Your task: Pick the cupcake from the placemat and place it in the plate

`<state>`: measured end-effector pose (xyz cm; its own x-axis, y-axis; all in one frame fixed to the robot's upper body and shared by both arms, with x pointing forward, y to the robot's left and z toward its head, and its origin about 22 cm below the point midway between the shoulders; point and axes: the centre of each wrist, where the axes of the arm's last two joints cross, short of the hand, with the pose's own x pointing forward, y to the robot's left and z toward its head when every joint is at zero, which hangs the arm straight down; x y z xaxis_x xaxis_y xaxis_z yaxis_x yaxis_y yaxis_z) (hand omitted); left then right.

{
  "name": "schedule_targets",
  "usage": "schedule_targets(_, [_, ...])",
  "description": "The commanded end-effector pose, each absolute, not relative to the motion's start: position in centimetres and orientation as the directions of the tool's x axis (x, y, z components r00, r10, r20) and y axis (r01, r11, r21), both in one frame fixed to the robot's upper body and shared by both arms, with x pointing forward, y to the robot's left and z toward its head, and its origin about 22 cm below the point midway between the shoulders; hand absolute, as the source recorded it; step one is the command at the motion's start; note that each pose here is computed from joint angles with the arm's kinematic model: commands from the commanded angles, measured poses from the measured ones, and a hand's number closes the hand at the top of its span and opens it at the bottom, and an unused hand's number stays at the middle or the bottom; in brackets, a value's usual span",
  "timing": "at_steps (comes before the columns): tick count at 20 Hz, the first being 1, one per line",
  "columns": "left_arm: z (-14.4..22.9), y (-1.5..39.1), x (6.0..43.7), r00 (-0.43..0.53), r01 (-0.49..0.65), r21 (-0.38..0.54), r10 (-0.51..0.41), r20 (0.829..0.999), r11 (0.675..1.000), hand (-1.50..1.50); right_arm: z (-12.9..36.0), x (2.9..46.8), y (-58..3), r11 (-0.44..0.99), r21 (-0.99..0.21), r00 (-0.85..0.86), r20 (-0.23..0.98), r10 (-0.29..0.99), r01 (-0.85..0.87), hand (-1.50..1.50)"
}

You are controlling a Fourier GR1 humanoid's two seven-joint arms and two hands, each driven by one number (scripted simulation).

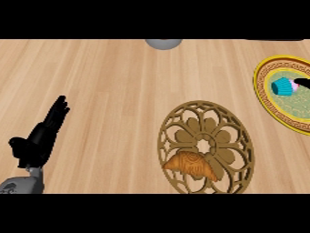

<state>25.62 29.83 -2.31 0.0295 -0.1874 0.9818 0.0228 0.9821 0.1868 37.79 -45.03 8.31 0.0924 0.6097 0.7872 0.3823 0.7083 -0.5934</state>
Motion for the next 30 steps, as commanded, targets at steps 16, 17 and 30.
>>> schedule_targets(16, [-2.7,29.4,25.8,0.029,0.017,0.186,-0.186,0.982,0.982,0.00,6.9,22.0,-58.8,0.864,-0.177,-0.135,0.953,0.270,0.472,-1.50])
schedule_targets(17, [-1.4,31.0,26.2,0.027,0.011,0.181,-0.181,0.983,0.983,0.00,7.4,22.1,-59.0,0.853,-0.193,-0.134,0.947,0.291,0.485,-1.50])
schedule_targets(30, [-2.9,29.3,24.9,0.030,0.032,0.170,-0.171,0.985,0.985,0.00,5.9,18.1,-60.3,0.855,-0.260,-0.118,0.931,0.345,0.449,-1.50])
